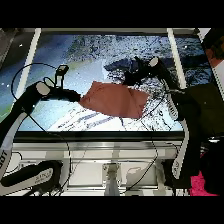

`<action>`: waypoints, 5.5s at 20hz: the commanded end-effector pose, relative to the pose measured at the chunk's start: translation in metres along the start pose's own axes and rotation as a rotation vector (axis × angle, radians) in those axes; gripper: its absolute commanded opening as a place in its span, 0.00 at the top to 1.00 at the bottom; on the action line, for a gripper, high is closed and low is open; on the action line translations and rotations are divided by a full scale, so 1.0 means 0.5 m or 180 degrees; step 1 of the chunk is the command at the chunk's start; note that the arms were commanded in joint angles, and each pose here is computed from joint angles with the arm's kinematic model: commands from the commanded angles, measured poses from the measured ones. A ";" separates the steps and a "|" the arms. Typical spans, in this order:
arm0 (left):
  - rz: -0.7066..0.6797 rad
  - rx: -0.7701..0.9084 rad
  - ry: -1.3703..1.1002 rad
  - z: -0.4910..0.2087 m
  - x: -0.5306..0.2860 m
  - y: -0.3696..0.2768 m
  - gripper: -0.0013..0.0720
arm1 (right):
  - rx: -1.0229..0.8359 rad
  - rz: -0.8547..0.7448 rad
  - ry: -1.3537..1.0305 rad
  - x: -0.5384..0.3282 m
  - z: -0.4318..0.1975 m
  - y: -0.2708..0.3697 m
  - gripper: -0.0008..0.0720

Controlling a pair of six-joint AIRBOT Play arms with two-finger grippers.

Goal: Fold the clothes and pants, and hang the long-sleeved shirts on hangers.

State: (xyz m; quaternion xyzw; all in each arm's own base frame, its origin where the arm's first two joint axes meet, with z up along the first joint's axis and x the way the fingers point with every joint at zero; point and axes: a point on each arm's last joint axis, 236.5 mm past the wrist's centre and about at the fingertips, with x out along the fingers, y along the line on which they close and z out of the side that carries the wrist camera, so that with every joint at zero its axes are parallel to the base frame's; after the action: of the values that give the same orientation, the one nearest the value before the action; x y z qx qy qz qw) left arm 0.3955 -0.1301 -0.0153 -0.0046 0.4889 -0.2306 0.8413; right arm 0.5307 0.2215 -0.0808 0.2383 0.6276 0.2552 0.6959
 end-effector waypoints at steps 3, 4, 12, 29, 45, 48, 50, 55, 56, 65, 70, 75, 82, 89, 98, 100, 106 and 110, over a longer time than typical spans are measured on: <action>-0.0201 -0.0363 -0.0141 0.019 0.030 -0.018 0.96 | -0.0240 0.0058 -0.0195 -0.141 0.012 0.080 0.98; -0.0232 -0.0491 -0.0361 0.055 0.022 -0.021 0.96 | -0.0308 0.0068 -0.0250 -0.175 0.010 0.103 0.98; -0.0311 -0.0463 -0.2544 0.447 -0.249 -0.074 0.96 | -0.0585 0.0202 -0.2194 -0.433 0.201 0.255 0.98; -0.0381 0.0343 -0.1474 0.303 -0.093 -0.139 0.97 | -0.0680 -0.0446 -0.1933 -0.500 0.110 0.144 0.98; -0.1021 -0.0017 -0.0372 -0.213 -0.087 -0.308 0.97 | 0.0155 -0.0596 -0.0786 -0.344 -0.522 0.002 0.98; -0.1010 0.0003 -0.0482 -0.208 -0.097 -0.309 0.97 | 0.0057 -0.0591 -0.0927 -0.360 -0.517 0.014 0.98; -0.0888 -0.0036 -0.0790 -0.162 -0.108 -0.291 0.97 | -0.0042 -0.0606 -0.1176 -0.386 -0.458 0.027 0.98; -0.0550 -0.0364 -0.1555 -0.046 -0.145 -0.230 0.97 | -0.0224 -0.0570 -0.1294 -0.400 -0.289 0.057 0.98; -0.0497 -0.0439 -0.1674 -0.031 -0.152 -0.219 0.97 | -0.0260 -0.0570 -0.1313 -0.388 -0.246 0.062 0.98; 0.0089 -0.1248 -0.1839 -0.007 -0.055 -0.086 0.96 | -0.0260 -0.0524 -0.1825 -0.223 0.033 0.064 0.98; 0.0773 -0.1702 -0.2481 0.026 -0.064 0.051 0.44 | 0.0213 -0.0351 -0.2863 -0.248 0.157 0.048 0.95; 0.0744 -0.1767 -0.2752 0.052 -0.096 0.056 0.04 | 0.0323 -0.0438 -0.2569 -0.237 0.136 0.006 0.38; 0.0152 -0.1399 -0.3122 0.114 -0.252 -0.049 0.04 | 0.0734 -0.0543 -0.0500 -0.308 -0.090 -0.163 0.25; -0.0331 -0.0822 -0.2702 0.075 -0.284 -0.165 0.08 | 0.1258 0.0529 0.0582 -0.297 -0.219 -0.209 0.08; -0.0330 -0.0823 -0.2697 0.074 -0.283 -0.165 0.08 | 0.1001 0.0161 0.0491 -0.200 -0.190 -0.204 0.05; -0.0330 -0.0823 -0.2697 0.074 -0.283 -0.165 0.08 | 0.0950 0.0175 0.0440 -0.183 -0.179 -0.187 0.05; -0.0333 -0.0821 -0.2695 0.074 -0.283 -0.166 0.08 | 0.1110 -0.0007 0.0385 -0.157 -0.171 -0.218 0.04; -0.0334 -0.0820 -0.2693 0.074 -0.283 -0.166 0.09 | 0.1182 0.0152 0.0414 -0.118 -0.166 -0.205 0.04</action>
State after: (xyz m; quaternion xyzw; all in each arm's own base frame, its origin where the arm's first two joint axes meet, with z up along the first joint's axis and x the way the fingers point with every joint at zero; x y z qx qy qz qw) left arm 0.3356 -0.1568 0.1387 -0.2283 0.1259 -0.1873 0.9471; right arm 0.4439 0.1007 -0.1006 0.3551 0.7041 0.1728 0.5902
